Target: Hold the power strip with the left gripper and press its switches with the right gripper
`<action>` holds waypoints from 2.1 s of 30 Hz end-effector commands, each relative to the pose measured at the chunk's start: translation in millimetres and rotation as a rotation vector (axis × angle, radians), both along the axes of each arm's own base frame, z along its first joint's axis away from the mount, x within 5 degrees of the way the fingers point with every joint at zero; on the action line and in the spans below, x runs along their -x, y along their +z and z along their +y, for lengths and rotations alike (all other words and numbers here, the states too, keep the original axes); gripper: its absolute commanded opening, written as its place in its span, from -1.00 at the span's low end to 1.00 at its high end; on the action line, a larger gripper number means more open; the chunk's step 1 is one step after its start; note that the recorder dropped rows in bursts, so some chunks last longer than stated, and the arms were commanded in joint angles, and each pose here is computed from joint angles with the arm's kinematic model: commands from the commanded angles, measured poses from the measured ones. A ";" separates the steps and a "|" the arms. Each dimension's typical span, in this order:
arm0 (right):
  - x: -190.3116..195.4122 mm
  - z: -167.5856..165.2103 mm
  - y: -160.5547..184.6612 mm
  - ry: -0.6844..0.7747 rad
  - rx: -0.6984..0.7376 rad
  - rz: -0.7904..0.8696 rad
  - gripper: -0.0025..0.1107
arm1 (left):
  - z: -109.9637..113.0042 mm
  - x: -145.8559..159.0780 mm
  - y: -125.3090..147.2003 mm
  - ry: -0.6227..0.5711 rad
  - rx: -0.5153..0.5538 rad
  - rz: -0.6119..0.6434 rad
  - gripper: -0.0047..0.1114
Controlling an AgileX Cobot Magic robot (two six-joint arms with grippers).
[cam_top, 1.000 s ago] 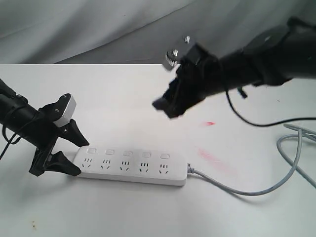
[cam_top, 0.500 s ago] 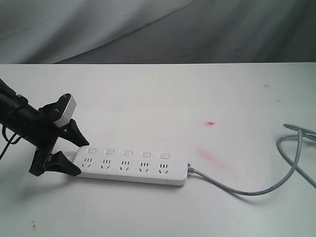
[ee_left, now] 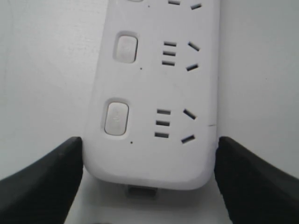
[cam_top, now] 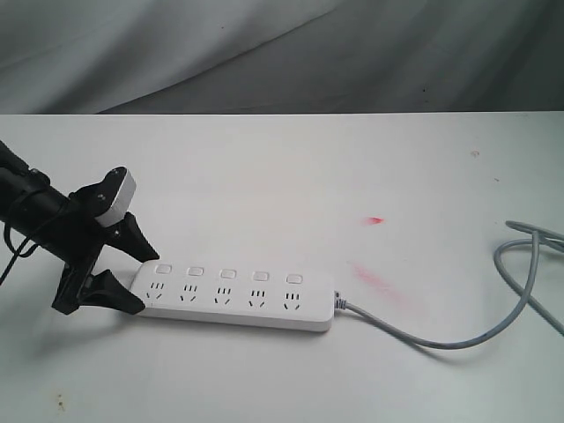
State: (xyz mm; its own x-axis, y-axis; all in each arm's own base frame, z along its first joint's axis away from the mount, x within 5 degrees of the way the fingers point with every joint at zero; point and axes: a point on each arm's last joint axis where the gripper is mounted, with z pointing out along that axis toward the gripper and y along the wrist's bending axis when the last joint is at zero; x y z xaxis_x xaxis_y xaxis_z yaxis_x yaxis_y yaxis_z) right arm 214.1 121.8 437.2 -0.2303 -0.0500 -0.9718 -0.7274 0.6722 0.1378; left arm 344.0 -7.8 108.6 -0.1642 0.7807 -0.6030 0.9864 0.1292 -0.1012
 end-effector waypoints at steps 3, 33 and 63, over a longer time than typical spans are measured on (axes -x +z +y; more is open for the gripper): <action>0.5 -2.4 1.4 -0.007 0.003 -0.003 -0.94 | -0.2 -2.3 1.6 0.001 -0.007 -0.018 -0.92; 104.4 -100.3 -128.0 -0.666 -0.263 0.192 -0.94 | -0.2 -2.3 1.6 0.001 -0.007 -0.018 -0.92; 160.5 -122.0 -254.3 -0.842 0.112 0.014 -0.94 | -0.3 -2.1 1.7 0.000 -0.006 -0.017 -0.92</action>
